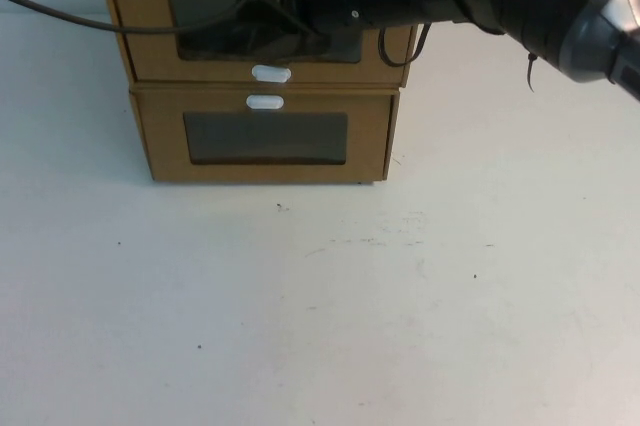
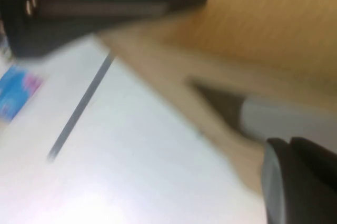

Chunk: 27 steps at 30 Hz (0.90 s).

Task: Close the shoe box

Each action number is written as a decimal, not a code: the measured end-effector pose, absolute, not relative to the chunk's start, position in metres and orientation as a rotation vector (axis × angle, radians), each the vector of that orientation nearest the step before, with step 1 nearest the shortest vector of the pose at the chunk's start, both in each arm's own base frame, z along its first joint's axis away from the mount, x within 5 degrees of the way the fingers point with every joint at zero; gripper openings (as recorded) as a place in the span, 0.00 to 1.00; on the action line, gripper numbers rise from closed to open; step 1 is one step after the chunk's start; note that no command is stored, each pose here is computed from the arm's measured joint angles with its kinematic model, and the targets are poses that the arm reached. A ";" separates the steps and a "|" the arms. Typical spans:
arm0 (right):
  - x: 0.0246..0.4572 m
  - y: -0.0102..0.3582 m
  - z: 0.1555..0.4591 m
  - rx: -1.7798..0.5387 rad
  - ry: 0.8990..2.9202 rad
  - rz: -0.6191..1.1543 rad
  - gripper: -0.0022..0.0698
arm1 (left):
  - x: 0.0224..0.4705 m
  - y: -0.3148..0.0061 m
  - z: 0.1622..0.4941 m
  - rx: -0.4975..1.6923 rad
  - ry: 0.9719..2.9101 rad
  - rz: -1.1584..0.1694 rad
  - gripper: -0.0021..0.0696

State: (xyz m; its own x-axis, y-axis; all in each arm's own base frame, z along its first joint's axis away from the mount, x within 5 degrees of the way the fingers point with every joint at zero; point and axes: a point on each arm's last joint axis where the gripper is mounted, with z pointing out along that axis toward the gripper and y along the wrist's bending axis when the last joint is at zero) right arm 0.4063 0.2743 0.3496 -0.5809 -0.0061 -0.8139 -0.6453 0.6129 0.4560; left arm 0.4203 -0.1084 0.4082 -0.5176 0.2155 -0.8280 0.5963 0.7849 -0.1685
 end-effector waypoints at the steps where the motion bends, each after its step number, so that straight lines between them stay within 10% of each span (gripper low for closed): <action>1: 0.403 0.273 0.352 -0.539 2.028 0.995 0.01 | 0.417 -0.108 0.412 0.610 2.101 -0.551 0.03; 16: 0.309 0.207 0.436 -0.765 2.197 0.669 0.01 | 0.294 -0.075 0.497 0.632 1.913 -0.263 0.03; 27: 0.168 0.100 0.421 -0.524 2.177 0.394 0.01 | 0.142 -0.034 0.414 0.394 1.627 -0.081 0.03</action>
